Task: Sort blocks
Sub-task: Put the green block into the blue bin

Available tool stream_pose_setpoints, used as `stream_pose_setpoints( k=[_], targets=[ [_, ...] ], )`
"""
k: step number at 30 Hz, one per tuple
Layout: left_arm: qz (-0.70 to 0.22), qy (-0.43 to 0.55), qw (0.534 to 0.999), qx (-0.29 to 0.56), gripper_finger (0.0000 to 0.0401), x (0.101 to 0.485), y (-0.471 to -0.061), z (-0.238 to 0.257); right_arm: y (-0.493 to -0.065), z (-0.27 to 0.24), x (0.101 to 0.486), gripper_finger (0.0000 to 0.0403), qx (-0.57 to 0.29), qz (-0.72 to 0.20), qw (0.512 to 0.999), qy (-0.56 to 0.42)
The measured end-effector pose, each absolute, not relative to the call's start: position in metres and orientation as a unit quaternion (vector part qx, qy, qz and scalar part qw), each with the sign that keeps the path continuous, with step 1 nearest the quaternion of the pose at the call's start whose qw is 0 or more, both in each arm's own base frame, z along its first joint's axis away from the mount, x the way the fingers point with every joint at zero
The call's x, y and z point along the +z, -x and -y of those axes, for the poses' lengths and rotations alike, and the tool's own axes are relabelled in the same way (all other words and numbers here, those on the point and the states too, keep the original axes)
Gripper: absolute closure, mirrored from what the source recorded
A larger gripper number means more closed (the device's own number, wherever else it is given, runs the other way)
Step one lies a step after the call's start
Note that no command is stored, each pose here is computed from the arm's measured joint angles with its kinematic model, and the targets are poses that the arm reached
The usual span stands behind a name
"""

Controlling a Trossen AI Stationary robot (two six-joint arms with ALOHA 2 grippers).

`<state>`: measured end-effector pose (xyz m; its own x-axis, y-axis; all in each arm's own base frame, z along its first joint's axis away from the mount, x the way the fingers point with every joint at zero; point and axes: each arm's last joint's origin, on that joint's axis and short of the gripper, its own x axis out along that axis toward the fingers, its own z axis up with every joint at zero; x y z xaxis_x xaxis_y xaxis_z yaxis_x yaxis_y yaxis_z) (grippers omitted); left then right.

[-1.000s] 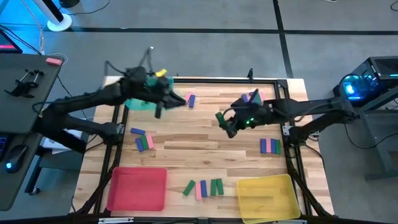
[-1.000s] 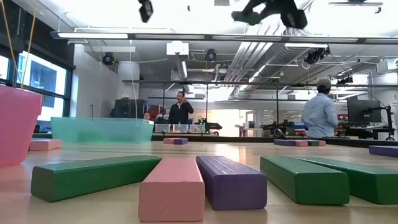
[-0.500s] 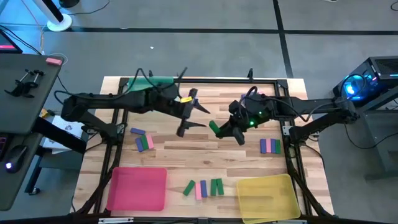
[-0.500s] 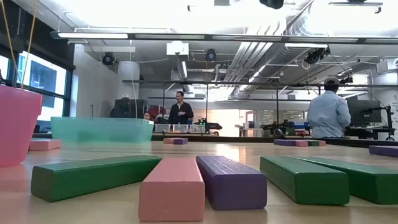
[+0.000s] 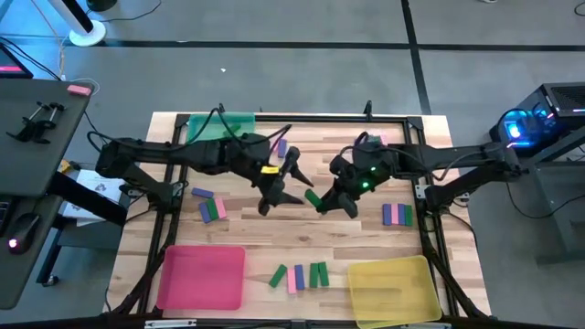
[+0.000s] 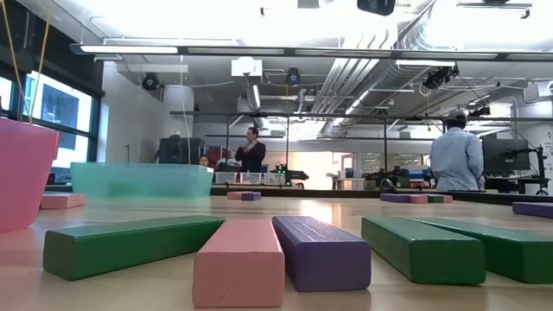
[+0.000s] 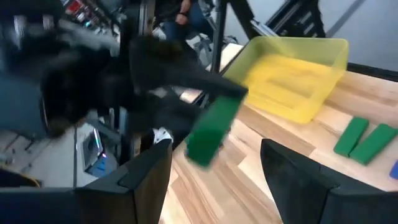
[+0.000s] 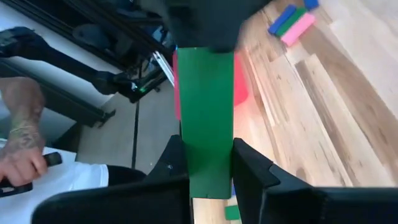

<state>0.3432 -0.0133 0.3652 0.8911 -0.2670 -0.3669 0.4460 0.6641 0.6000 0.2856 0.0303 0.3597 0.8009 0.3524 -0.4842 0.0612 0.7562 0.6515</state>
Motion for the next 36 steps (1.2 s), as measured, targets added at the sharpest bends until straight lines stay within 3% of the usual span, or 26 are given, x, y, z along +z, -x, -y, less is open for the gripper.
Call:
stream_pose_setpoints(
  k=[11,26,36],
  targets=[
    [-0.103,-0.441,0.864,-0.222,0.0166,0.364,-0.342,0.023,-0.301,-0.034,0.35,0.0364,0.108,-0.318,0.866,-0.37],
    [-0.137,-0.419,0.862,-0.248,0.0166,0.348,-0.348,0.032,-0.304,-0.034,0.349,0.0364,0.128,-0.316,0.864,-0.371],
    [-0.11,-0.451,0.845,-0.267,0.018,0.349,-0.348,0.047,-0.309,-0.036,0.344,0.0364,0.158,-0.329,0.854,-0.371]
  ],
)
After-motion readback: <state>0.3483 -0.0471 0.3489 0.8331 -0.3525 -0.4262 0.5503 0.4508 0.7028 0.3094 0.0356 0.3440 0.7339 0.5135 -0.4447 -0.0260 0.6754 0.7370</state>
